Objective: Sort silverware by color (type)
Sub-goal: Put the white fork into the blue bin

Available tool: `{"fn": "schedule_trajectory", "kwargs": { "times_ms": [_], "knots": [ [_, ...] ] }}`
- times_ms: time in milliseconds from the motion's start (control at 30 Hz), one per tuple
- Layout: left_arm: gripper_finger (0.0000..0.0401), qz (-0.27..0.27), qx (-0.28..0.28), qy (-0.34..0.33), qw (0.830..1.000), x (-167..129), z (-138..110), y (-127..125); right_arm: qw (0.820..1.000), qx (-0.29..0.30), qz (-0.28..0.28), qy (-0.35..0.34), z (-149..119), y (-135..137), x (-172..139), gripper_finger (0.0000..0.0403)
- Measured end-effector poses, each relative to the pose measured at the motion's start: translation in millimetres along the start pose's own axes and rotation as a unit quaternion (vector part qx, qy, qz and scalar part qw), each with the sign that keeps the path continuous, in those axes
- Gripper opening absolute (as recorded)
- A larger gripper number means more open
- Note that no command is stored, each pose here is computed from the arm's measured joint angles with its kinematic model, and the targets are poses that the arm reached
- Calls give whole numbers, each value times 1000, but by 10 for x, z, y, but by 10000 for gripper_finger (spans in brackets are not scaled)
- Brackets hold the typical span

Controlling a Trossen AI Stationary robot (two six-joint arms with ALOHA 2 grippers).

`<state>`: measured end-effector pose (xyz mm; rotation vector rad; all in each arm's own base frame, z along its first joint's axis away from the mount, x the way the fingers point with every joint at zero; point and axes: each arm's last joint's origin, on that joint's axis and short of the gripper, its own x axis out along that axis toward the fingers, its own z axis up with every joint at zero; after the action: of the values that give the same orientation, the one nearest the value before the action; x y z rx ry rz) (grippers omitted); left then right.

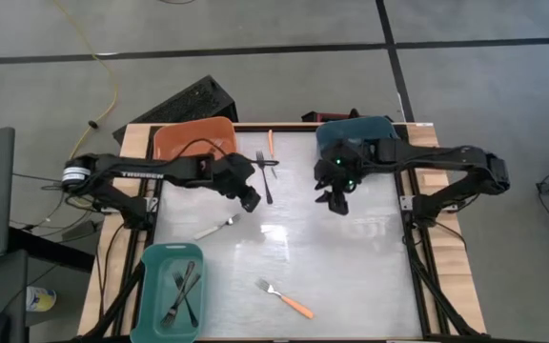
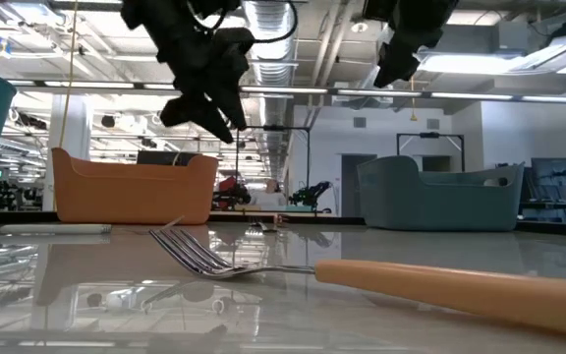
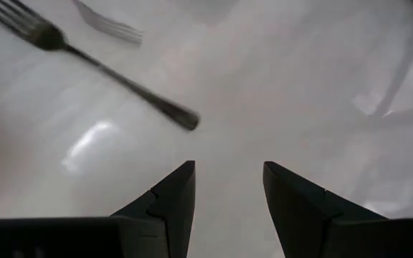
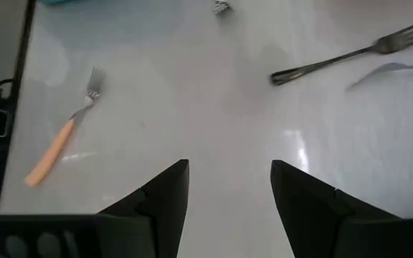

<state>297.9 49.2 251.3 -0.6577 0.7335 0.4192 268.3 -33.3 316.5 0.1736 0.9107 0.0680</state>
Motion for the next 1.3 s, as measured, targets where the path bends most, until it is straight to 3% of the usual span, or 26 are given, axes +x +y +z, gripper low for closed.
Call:
{"fn": "schedule_trajectory", "kwargs": {
  "times_ms": [200, 400, 633, 1067, 1300],
  "knots": [
    [148, 48, 73, 52, 995, -119, -9, -35, 999, 34, -8, -18, 67, -78, 90, 221],
    [148, 104, 141, 181, 968, -192, -343, 6, 998, 58, -4, -8, 118, -60, 335, 221],
    [148, 104, 222, 232, 941, -102, -754, -13, 997, 71, 8, -7, 169, 11, 597, 221],
    [148, 87, 197, 224, 951, 91, -1190, 50, 998, 62, 12, -23, 197, 46, 585, 221],
    [148, 75, 197, 214, 954, 132, -1268, 58, 998, 65, 10, -24, 199, 19, 581, 221]
  ]
}}
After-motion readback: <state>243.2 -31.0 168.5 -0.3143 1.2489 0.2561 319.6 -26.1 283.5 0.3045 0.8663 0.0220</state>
